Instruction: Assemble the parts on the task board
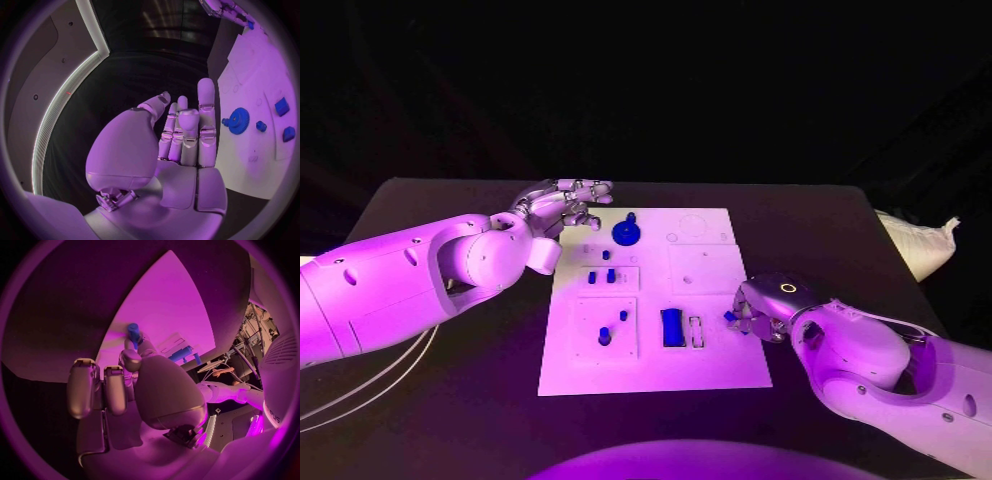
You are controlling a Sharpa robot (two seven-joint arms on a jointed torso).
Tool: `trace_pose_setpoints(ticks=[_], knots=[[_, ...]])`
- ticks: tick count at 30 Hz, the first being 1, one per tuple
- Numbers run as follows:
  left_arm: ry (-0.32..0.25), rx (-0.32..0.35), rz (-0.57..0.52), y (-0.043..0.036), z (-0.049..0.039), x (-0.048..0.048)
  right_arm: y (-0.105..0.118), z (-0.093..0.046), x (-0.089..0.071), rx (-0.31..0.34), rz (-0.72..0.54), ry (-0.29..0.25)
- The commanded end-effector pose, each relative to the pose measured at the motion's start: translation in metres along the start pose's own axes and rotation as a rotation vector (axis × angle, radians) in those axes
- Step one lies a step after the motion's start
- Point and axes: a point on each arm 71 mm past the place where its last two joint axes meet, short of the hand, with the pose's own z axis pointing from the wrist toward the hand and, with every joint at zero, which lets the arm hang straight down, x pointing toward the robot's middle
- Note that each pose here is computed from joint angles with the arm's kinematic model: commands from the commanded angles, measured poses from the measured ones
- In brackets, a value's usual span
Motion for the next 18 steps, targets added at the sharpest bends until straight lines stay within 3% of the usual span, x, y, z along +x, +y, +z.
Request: trace_pose_setpoints(ticks=[1, 10, 14, 18], knots=[[0.027, 0.002, 0.001, -0.0002, 0.0002, 0.0031, -0.006, -0.004, 0.025, 0.047, 0.014, 0.112], [0.03, 0.001, 0.005, 0.0, 0.0002, 0.0033, -0.005, -0.009, 0.01, 0.079, 0.301, -0.009], [0.031, 0.001, 0.006, 0.0, 0.0002, 0.0033, 0.0, -0.013, 0.001, 0.061, 0.369, -0.06], [0.031, 0.001, 0.006, 0.0001, 0.0002, 0.0035, 0.006, -0.015, -0.004, 0.047, 0.425, -0.069]])
